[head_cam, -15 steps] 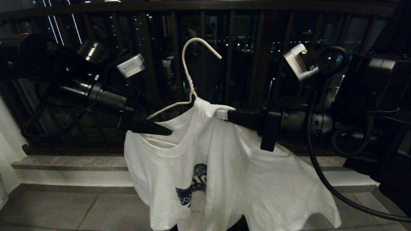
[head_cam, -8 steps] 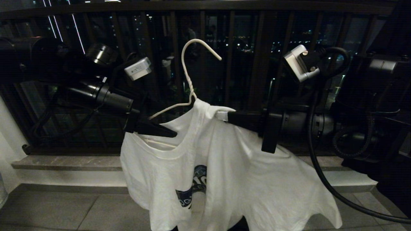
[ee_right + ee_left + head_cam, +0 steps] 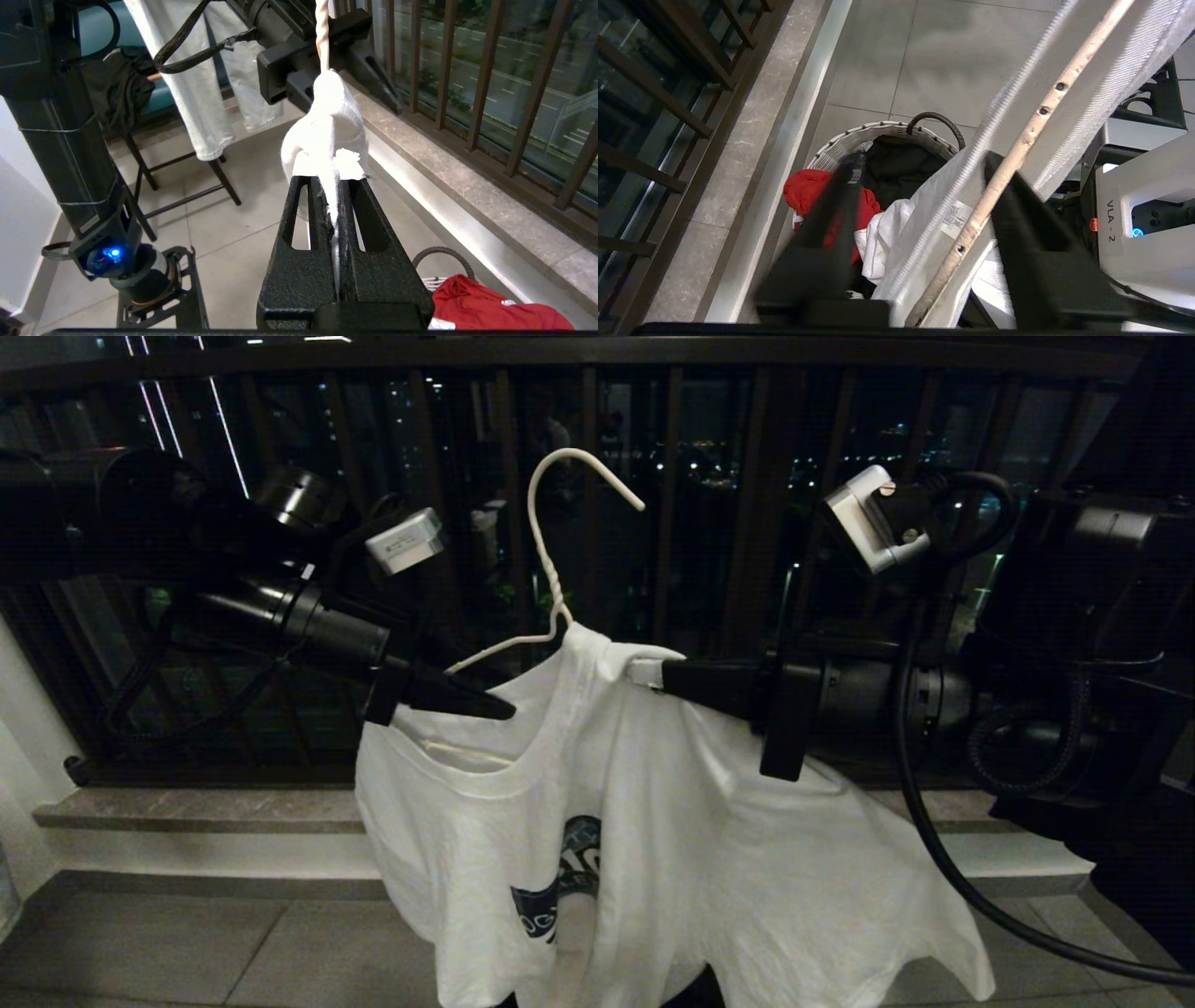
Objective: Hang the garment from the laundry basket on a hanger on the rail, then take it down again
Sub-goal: Hang the clothes rack on the clothesline
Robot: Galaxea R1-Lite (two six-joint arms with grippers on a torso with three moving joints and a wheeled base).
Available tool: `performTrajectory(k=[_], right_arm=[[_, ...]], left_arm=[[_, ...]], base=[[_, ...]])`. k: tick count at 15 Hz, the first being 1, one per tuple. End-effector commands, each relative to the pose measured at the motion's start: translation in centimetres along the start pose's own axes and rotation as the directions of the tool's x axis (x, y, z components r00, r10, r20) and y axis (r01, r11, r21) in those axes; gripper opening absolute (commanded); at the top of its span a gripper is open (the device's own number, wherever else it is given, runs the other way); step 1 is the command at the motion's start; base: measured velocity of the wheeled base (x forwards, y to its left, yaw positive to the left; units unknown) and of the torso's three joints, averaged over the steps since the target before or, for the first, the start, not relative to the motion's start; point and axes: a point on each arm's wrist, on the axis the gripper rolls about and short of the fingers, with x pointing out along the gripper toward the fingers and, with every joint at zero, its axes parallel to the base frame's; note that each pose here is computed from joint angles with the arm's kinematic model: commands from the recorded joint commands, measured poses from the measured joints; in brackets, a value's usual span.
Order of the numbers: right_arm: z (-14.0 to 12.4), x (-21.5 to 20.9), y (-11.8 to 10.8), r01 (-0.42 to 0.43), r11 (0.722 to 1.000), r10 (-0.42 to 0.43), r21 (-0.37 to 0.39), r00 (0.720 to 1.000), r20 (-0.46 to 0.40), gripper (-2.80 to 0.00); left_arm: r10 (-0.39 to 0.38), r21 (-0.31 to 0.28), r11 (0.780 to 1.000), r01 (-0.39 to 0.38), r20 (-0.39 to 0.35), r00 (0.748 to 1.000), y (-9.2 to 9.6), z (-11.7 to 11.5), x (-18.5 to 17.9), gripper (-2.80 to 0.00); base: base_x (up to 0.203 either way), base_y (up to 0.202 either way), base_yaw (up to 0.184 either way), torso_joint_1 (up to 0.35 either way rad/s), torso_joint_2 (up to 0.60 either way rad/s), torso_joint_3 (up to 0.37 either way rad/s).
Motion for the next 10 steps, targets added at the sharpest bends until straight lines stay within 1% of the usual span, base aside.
performTrajectory(k=[1, 10], right_arm=[[0.02, 0.02, -0.02, -0.002, 1.0, 0.002, 0.0, 1.0, 0.002, -2.8], [-0.04, 0.06, -0.12, 0.0, 1.0, 0.0, 0.001, 1.0, 0.001, -2.8]], left_arm=[[-0.004, 0.003, 1.0, 0.004, 0.003, 1.0, -0.17, 0.08, -0.11, -2.8], [-0.001, 0.011, 1.0, 0.001, 0.008, 1.0, -0.31, 0.28, -0.28, -2.8]], base=[[0.0, 0.0, 0.0, 0.0, 0.0, 0.0], [0.0, 0.0, 0.0, 0.0, 0.0, 0.0]])
